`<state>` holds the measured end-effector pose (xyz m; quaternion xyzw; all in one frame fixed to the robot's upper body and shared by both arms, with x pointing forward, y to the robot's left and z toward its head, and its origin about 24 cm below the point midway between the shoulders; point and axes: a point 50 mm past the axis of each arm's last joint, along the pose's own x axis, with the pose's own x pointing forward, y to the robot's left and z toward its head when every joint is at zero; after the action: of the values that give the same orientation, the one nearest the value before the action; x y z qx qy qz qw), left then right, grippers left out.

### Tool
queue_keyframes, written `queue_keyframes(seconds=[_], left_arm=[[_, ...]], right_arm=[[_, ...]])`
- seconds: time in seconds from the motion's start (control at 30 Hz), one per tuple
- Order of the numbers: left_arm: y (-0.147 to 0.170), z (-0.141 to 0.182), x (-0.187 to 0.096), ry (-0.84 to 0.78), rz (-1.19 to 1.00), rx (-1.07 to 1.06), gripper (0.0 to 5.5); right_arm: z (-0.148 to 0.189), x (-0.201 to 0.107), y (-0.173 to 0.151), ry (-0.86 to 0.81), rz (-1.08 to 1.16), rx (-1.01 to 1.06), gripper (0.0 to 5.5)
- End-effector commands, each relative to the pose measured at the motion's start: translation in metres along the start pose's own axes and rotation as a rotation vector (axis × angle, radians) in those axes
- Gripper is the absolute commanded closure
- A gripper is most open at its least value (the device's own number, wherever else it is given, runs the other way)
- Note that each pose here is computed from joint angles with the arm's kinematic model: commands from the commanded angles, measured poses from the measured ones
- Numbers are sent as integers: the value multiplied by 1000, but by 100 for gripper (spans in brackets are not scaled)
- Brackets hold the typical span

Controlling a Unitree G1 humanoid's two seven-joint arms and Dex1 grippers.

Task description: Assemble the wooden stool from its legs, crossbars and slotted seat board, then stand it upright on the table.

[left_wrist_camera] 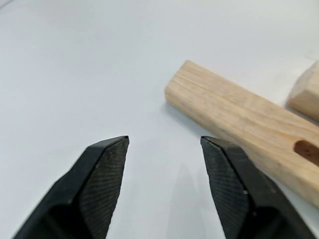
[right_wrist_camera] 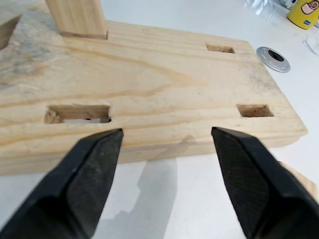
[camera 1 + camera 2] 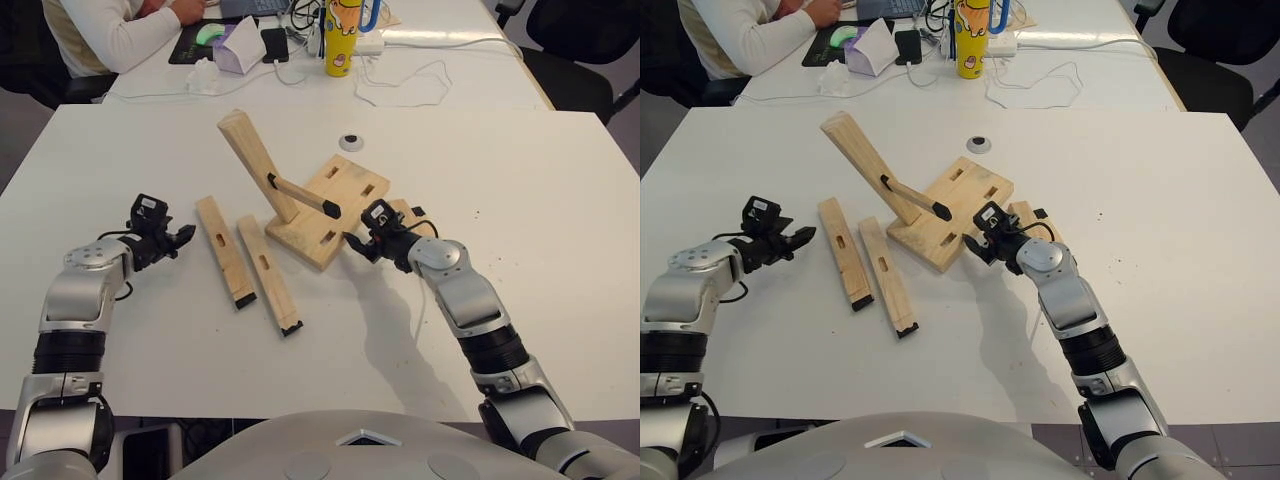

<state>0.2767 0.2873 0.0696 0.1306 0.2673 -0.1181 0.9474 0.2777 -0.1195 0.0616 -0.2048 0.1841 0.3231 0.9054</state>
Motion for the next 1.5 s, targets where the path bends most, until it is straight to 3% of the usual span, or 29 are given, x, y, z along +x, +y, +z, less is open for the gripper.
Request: queue_keyframes(seconds=[0.03, 0.27, 0.6, 0.83, 1.27, 1.5], left_arm=[[9, 6, 1, -14, 37, 13, 282], [-12, 27, 1, -131, -26, -108, 282], [-41, 10, 11, -100, 66, -234, 143], [-62, 12, 18, -84, 17, -270, 143], [-64, -2, 21, -15, 86, -129, 143], [-60, 0, 21, -15, 83, -126, 245]], right_arm=[[1, 1, 0, 0, -2, -13, 220], [-1, 0, 0, 4, -8, -19, 220], [-2, -1, 2, 7, -7, -31, 220], [-3, 0, 3, 7, -8, -38, 220], [-5, -1, 4, 10, -17, -36, 220], [-4, -1, 3, 8, -20, -38, 220]])
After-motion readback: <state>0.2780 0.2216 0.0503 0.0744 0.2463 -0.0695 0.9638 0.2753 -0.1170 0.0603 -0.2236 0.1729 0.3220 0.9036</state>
